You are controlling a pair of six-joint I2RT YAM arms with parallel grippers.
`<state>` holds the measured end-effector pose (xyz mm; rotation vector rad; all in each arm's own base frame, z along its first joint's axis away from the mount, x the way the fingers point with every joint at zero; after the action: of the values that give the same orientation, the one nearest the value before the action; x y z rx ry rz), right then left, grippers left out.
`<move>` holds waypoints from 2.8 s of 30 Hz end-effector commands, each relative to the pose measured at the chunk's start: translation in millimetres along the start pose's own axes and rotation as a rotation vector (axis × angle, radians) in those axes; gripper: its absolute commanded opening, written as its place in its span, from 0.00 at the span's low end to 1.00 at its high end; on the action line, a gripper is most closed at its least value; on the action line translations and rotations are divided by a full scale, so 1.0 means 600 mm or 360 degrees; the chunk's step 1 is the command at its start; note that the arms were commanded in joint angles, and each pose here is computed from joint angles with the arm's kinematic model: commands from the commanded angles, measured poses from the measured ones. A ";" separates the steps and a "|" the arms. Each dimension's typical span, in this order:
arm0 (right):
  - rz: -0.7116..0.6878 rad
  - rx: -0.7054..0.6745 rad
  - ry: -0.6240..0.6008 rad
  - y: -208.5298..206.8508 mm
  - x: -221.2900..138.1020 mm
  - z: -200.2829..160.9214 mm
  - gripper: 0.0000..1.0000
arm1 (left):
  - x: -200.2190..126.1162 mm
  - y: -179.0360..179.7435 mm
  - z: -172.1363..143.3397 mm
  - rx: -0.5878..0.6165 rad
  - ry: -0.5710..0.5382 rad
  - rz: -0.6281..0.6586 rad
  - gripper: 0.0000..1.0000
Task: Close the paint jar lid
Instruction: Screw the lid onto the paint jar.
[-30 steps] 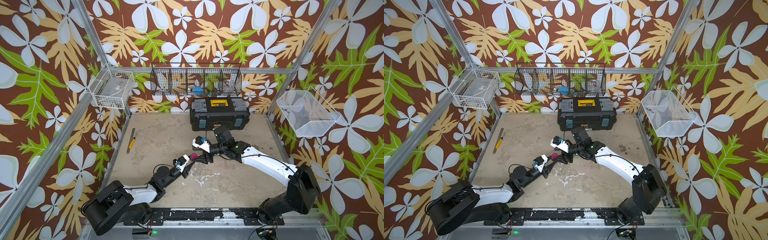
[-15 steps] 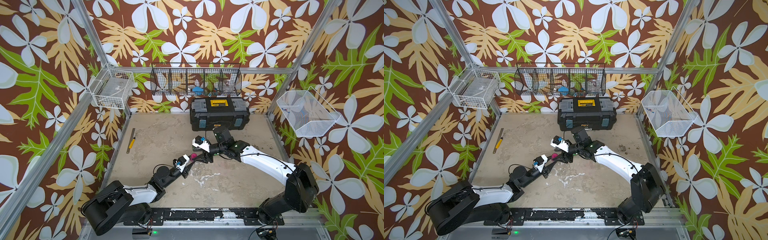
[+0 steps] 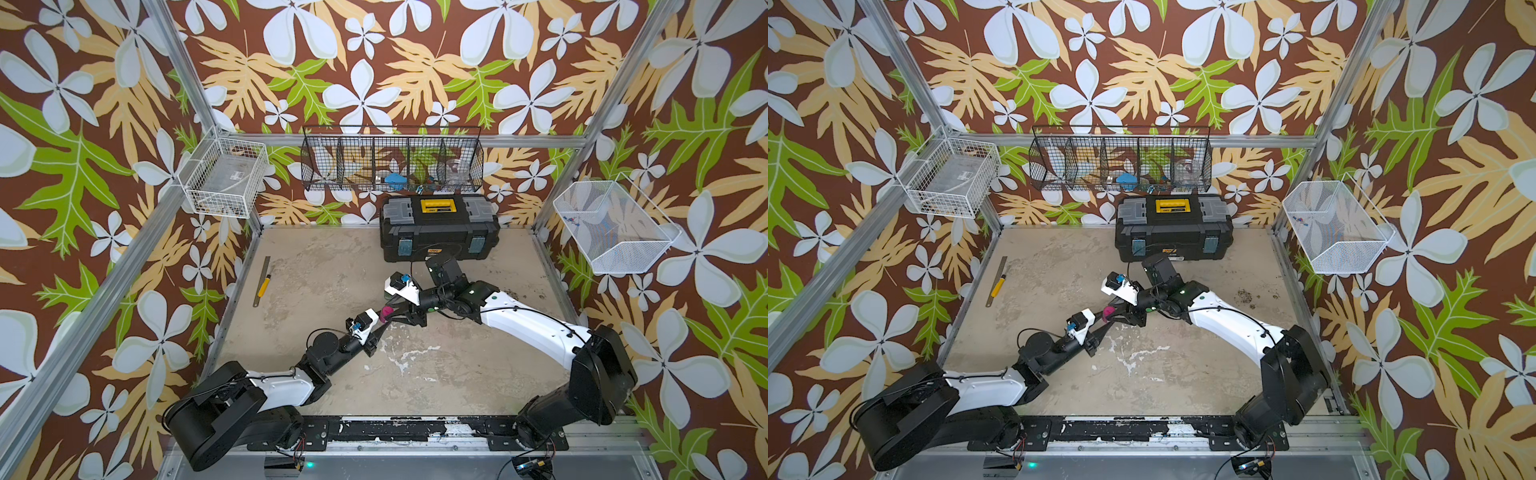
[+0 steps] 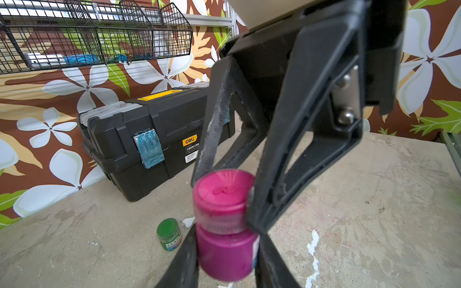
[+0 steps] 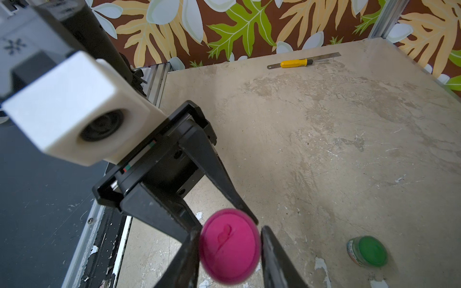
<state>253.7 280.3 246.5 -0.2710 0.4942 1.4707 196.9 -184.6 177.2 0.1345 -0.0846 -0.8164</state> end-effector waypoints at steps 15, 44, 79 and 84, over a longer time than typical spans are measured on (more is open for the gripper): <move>-0.0193 0.0172 -0.0074 -0.013 -0.002 0.002 0.31 | 0.000 0.002 0.008 0.0004 -0.0046 0.0015 0.07; -0.0880 0.0723 -0.0220 0.064 0.010 0.005 0.28 | -0.002 0.005 0.008 -0.0004 -0.0043 0.0049 0.04; -0.1057 0.0718 -0.0185 0.096 0.026 0.037 0.62 | -0.002 0.005 0.008 -0.0004 -0.0042 0.0054 0.04; -0.1053 0.0493 -0.0190 0.102 -0.006 0.067 0.75 | -0.003 0.006 0.007 -0.0004 -0.0040 0.0055 0.03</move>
<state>198.8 305.8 278.3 -0.0058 0.5265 0.7265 198.1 -182.1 179.3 0.1302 -0.0960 -0.7863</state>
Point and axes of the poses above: each gripper's point midway between its finger pads, its own x axis out along the fingers, its own y axis along the line the jaws close on, z = x × y, the point moved 8 cm from there along -x, back along the fingers, and after that the axes turned 2 degrees about x, right-handed, at the moved point
